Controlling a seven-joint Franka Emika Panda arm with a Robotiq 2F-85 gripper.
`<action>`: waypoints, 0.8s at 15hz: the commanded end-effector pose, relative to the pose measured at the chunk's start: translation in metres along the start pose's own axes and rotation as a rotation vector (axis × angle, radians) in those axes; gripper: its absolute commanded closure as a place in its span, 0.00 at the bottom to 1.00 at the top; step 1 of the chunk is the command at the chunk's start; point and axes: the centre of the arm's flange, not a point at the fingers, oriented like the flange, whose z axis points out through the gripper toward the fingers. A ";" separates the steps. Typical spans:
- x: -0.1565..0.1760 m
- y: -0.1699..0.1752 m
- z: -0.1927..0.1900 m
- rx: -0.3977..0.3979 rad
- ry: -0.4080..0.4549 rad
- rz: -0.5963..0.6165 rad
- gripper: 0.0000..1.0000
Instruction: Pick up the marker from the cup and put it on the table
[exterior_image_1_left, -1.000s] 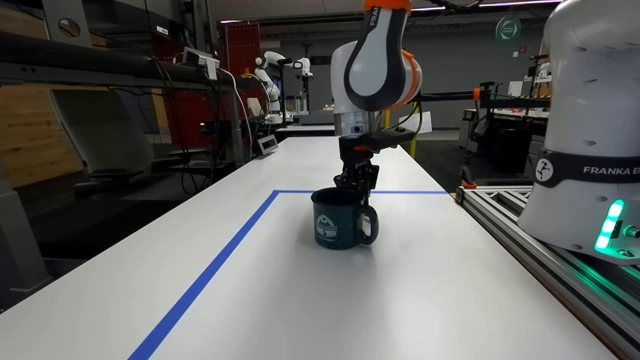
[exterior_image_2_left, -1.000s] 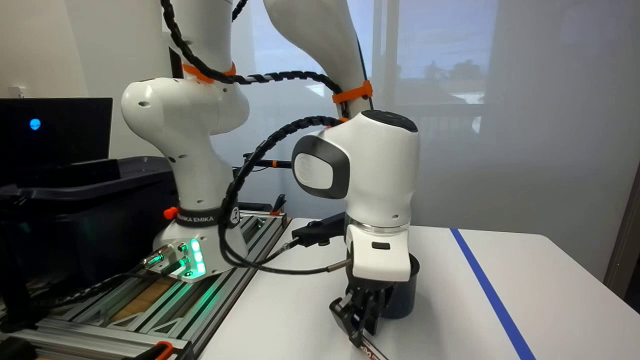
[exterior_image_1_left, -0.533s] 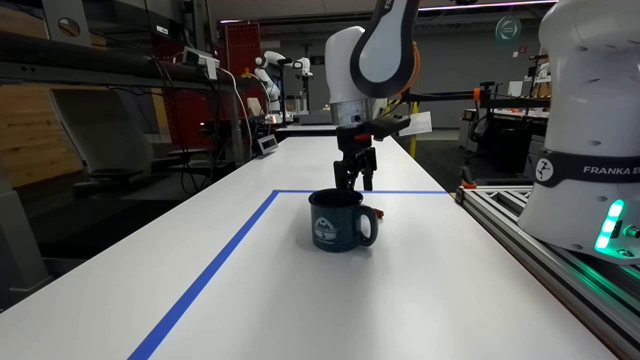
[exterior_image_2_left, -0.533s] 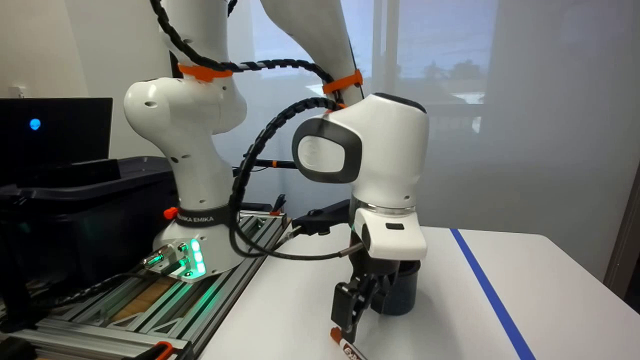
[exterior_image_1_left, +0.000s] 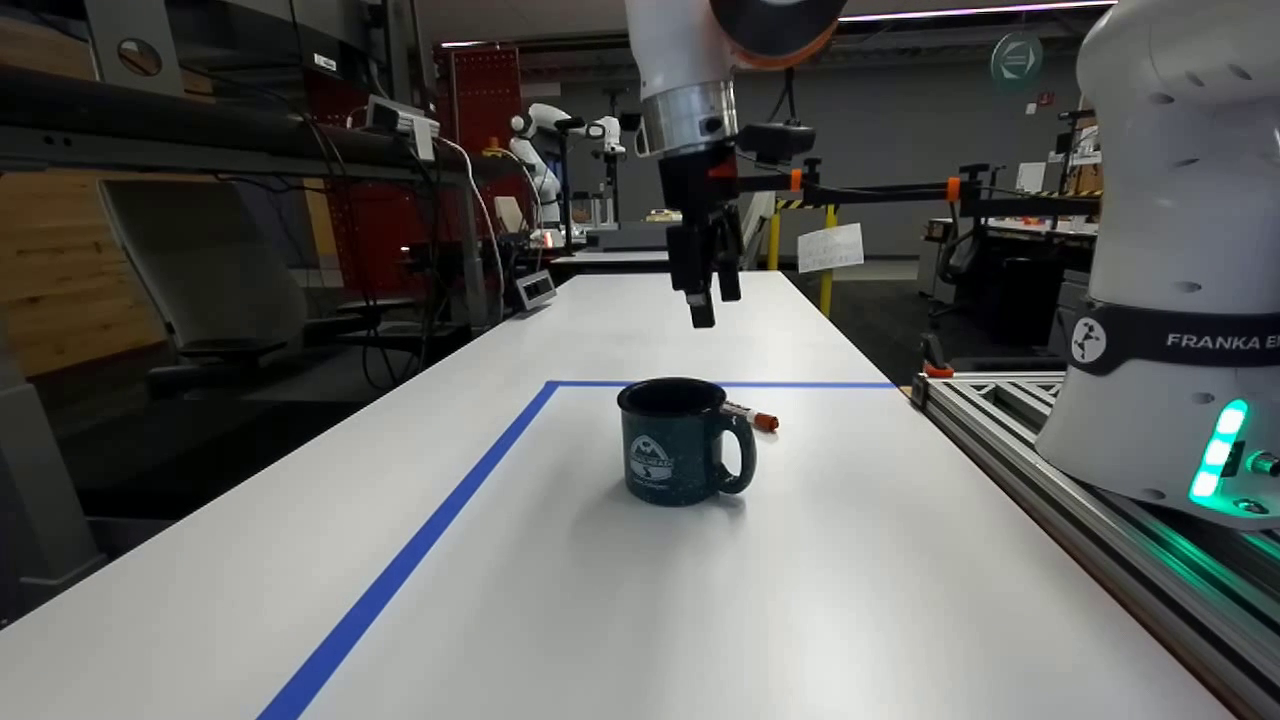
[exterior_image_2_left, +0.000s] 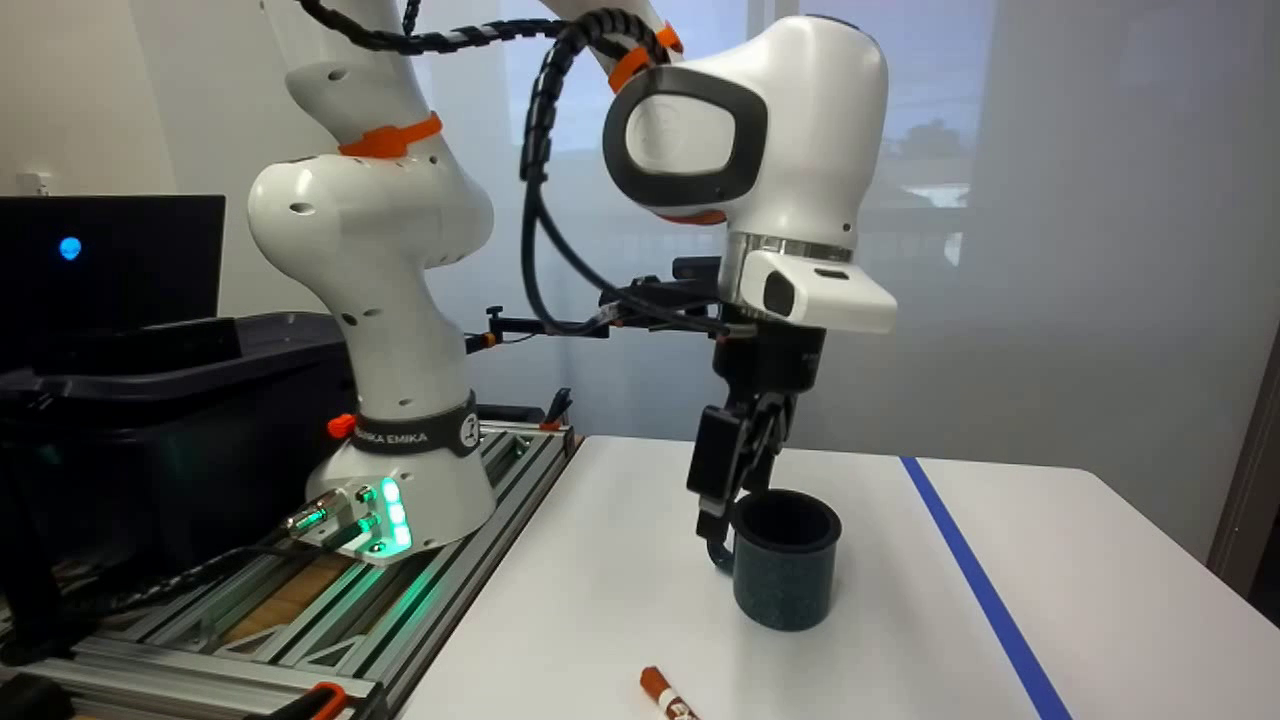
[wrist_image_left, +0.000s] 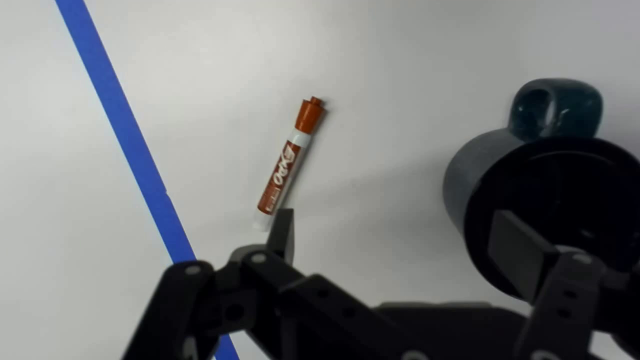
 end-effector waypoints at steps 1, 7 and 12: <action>-0.003 -0.035 -0.040 -0.021 0.067 -0.134 0.00; -0.013 -0.078 -0.079 0.103 0.181 -0.202 0.00; -0.008 -0.078 -0.073 0.126 0.151 -0.155 0.00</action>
